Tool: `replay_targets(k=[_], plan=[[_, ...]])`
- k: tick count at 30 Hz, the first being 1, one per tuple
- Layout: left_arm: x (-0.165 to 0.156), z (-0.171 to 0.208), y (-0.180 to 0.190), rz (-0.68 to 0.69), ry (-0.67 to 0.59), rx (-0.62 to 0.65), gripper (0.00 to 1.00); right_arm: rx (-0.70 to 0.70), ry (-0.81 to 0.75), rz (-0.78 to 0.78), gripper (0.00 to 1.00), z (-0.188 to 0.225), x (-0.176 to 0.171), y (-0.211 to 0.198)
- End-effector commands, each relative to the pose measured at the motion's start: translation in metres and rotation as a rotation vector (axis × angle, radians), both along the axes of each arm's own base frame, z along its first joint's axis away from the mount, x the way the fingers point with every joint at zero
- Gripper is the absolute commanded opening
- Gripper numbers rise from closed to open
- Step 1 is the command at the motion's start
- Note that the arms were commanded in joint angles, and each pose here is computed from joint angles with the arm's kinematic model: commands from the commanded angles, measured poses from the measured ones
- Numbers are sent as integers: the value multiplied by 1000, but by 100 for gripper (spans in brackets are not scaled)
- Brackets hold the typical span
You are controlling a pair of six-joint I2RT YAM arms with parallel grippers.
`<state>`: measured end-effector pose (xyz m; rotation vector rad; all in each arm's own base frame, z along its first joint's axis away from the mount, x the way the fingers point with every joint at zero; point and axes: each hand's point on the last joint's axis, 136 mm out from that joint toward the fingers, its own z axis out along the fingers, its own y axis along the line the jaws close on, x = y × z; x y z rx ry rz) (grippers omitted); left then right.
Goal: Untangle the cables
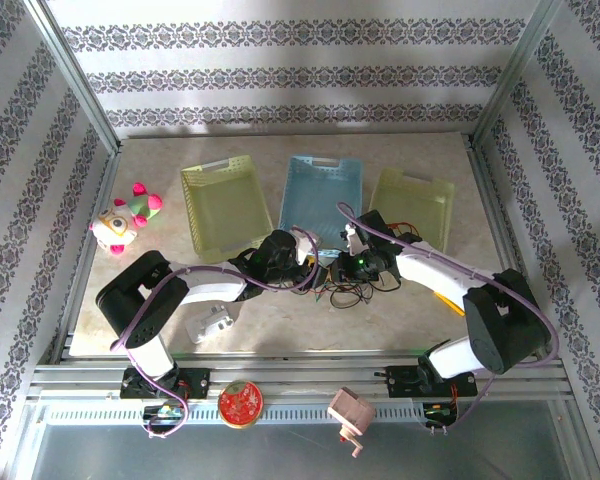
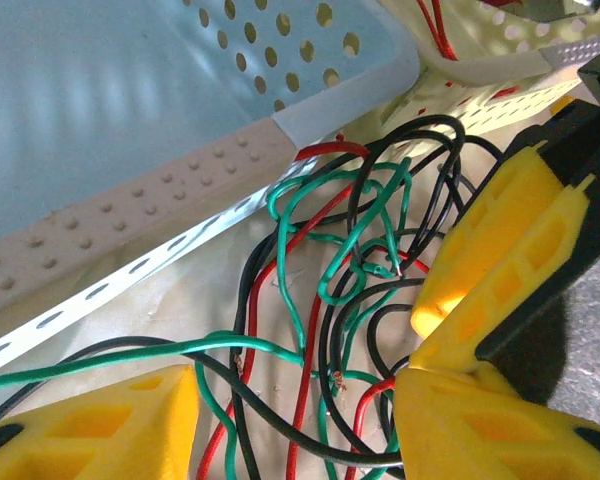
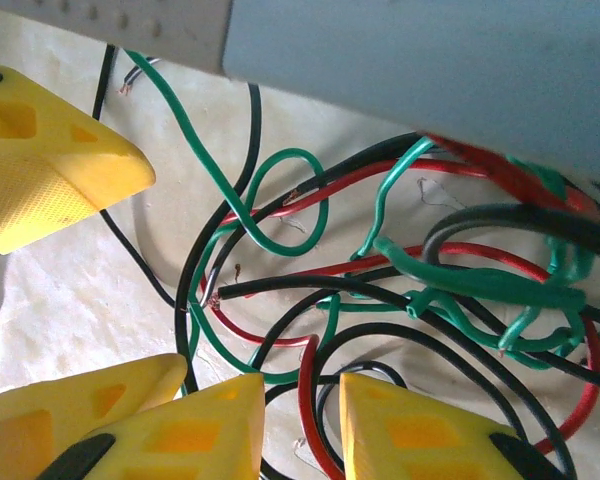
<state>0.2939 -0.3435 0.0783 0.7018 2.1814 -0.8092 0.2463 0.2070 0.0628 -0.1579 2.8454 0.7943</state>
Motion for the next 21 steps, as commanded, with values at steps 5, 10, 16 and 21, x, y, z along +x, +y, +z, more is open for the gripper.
replay_targets(k=[5,10,16,21], plan=[[10,20,-16,-1,-14,-70,54,14,30,36,27,-8,-7,7],[11,15,-18,1,-1,-72,54,9,38,25,23,-16,-13,4],[11,14,-20,0,13,-84,54,13,32,13,12,-20,-14,3],[12,13,-21,4,22,-87,53,25,-7,-4,6,-15,-13,0]])
